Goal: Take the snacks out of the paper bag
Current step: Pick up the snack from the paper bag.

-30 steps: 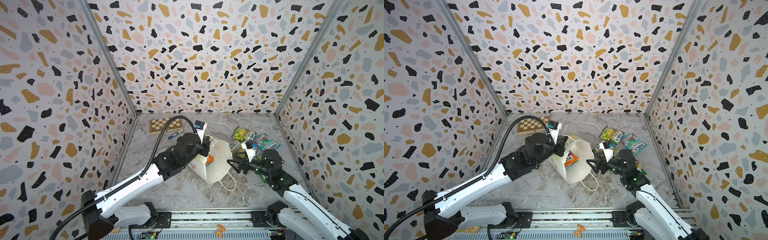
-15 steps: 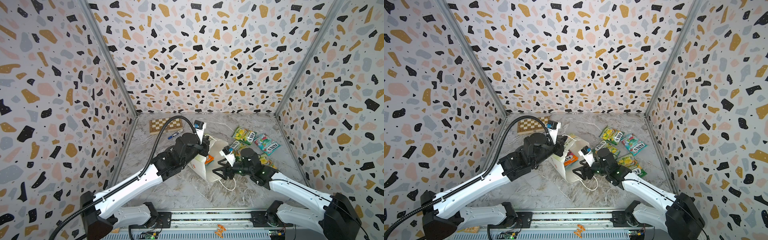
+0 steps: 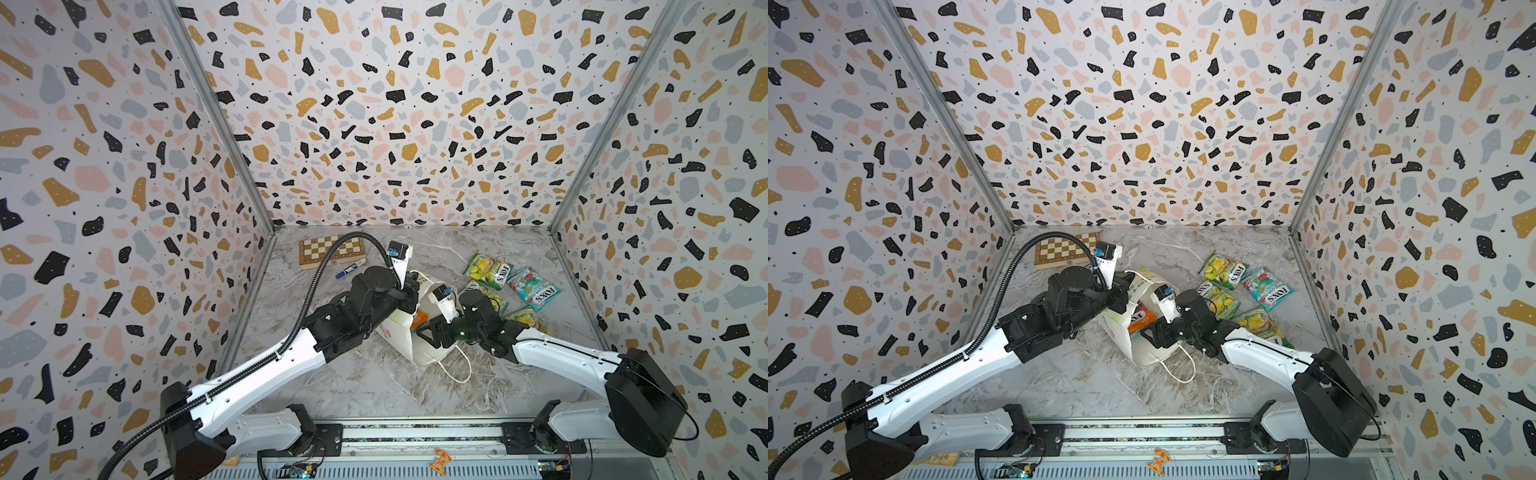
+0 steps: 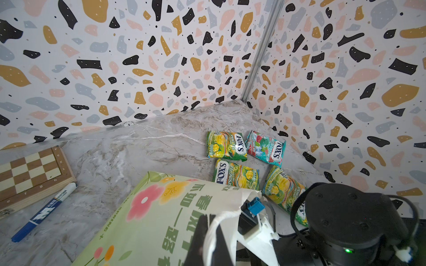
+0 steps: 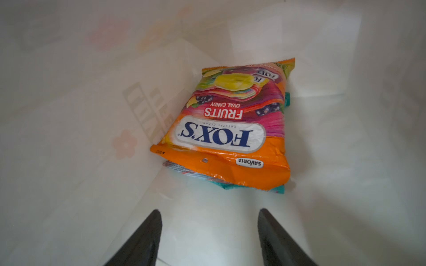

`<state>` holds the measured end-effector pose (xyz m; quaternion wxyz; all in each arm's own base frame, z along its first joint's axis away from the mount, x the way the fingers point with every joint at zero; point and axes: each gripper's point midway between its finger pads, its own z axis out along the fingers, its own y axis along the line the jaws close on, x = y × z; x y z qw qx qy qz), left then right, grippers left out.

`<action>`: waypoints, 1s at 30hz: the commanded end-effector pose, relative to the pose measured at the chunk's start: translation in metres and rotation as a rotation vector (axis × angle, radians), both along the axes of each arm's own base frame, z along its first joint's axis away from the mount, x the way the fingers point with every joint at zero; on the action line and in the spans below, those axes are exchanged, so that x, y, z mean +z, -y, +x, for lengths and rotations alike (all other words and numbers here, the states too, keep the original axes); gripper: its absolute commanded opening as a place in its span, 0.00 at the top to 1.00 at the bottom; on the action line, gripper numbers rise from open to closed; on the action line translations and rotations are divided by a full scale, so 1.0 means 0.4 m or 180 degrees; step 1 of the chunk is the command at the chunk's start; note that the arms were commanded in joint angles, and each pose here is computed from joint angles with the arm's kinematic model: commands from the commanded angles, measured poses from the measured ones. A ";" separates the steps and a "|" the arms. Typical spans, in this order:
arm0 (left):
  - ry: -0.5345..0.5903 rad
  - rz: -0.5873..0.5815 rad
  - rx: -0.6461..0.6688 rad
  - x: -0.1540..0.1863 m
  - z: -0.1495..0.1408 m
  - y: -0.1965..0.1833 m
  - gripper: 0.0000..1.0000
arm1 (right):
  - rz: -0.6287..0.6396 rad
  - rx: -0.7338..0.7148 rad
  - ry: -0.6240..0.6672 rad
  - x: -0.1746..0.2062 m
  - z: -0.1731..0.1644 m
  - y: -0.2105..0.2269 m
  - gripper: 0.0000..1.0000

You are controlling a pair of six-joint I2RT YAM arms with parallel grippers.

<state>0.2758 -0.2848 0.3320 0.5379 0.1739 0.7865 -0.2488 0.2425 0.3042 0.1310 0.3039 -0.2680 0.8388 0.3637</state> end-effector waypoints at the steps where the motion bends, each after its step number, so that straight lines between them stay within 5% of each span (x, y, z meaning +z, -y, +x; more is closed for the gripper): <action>1: 0.0189 -0.0192 -0.0031 0.055 -0.005 0.002 1.00 | 0.0199 -0.0312 -0.0155 0.027 0.038 -0.019 0.33; 6: 0.0191 -0.0191 -0.0036 0.056 -0.006 0.002 1.00 | 0.0222 -0.0703 -0.0394 -0.006 0.074 -0.013 0.35; 30: 0.0175 -0.0193 -0.0061 0.049 -0.008 0.006 1.00 | 0.0468 -0.0875 -0.0709 -0.025 0.126 -0.072 0.49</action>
